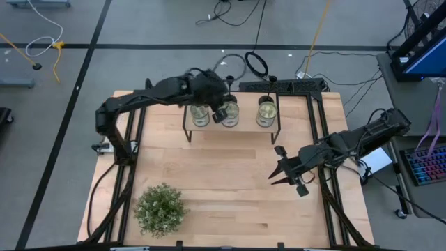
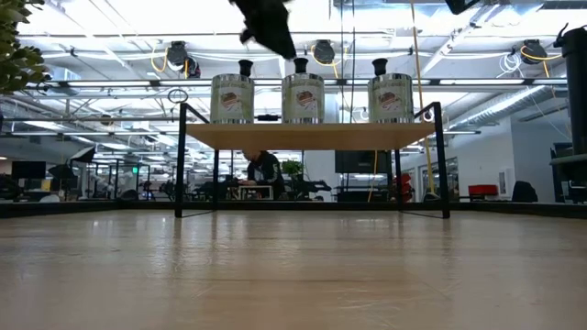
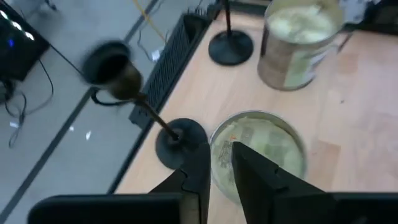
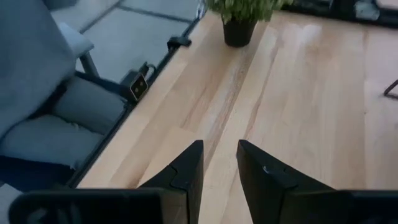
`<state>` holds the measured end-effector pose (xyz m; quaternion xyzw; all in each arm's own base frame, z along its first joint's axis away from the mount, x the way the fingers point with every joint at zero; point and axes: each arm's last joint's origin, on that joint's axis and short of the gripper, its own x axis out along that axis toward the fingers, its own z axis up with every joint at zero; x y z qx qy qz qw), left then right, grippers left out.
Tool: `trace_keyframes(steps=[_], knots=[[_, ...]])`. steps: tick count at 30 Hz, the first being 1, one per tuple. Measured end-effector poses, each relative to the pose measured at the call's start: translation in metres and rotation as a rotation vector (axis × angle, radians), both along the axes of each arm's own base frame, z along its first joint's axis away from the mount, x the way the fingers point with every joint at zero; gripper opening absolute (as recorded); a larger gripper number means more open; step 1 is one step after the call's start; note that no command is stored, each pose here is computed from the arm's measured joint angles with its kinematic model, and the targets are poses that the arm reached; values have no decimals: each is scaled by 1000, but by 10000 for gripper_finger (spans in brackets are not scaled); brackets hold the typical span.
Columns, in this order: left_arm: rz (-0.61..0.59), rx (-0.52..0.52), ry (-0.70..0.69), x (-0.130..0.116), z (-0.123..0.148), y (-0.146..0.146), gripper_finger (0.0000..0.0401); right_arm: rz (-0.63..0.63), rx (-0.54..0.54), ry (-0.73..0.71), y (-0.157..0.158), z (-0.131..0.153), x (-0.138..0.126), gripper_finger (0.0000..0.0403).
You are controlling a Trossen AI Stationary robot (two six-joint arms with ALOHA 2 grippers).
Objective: Pick & Place candle stick holders
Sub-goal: Return to Home Position
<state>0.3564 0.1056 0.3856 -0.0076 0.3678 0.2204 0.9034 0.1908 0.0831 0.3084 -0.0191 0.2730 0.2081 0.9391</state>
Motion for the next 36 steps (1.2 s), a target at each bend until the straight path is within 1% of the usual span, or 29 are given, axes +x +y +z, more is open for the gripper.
trace_keyframes(steps=[2,4,7,10,13,15,18,20,22,26,31,36], knots=[[-23,20,-23,-15,17,-8,63,-1,6,-27,-4,6,-7,91],[-68,45,-44,-34,35,-20,55,8,-12,-62,-8,12,-17,91],[-113,36,-88,-64,57,-38,37,-29,-43,-157,-16,17,-31,91],[-140,18,-110,-94,68,-56,16,-106,-46,-241,-24,5,-43,91],[-222,74,-130,-125,67,-72,4,-129,-28,-280,-29,-20,-54,91],[-272,88,-139,-147,58,-80,10,-148,-4,-322,-32,-35,-60,91],[-383,95,-150,-174,30,-89,26,-157,29,-378,-36,-54,-68,91],[-459,80,-197,-190,10,-94,34,-155,35,-397,-38,-63,-74,91],[-505,73,-251,-207,-10,-97,36,-181,25,-417,-41,-70,-79,91],[-501,91,-376,-233,-44,-99,34,-270,11,-457,-48,-81,-88,91],[-514,114,-463,-266,-76,-102,21,-286,43,-482,-51,-94,-95,91],[-591,144,-585,-287,-97,-105,4,-293,54,-495,-53,-109,-99,91]])
